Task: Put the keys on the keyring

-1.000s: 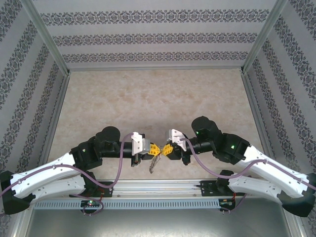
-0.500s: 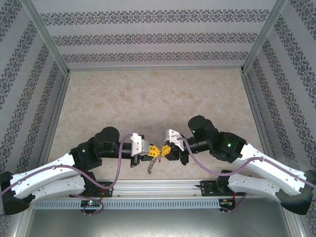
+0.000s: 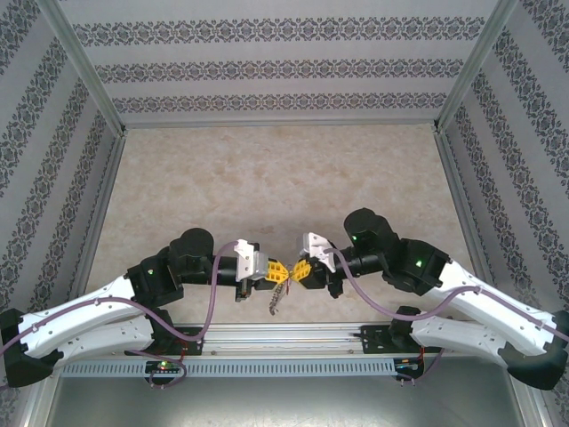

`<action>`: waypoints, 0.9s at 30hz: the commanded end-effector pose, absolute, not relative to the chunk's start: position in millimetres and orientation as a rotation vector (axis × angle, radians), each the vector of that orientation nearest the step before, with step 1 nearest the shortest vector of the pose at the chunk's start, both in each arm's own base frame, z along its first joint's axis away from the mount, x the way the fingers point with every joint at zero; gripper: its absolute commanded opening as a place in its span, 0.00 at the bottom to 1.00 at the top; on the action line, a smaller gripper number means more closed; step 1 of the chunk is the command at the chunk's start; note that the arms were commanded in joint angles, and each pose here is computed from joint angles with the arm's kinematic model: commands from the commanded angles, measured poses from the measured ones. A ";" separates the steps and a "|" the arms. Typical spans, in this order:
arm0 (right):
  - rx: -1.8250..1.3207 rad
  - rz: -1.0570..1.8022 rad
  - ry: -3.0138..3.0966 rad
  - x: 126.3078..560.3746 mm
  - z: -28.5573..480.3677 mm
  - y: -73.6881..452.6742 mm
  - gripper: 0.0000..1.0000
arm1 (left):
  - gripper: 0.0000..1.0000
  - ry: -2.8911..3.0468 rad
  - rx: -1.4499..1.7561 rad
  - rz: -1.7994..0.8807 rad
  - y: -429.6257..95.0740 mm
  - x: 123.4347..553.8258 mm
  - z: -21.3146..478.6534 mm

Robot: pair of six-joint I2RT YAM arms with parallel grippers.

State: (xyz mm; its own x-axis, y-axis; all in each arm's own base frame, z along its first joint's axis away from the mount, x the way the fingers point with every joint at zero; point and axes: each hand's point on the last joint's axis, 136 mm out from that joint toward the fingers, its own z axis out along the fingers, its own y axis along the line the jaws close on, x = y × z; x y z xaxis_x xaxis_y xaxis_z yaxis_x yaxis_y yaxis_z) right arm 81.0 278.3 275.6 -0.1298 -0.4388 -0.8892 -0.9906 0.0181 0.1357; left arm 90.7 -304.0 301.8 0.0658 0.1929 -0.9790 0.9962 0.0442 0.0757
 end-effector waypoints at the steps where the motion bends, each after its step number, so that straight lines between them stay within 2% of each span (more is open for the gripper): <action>1: -1.404 1.033 1.607 91.9 292.3 275.3 0.00 | 0.00 1.229 1.345 -1.079 -303.0 78.2 321.1; 27: -1.336 0.988 1.565 99.4 310.1 269.8 0.00 | 0.00 1.294 1.352 -1.018 -303.8 87.6 305.9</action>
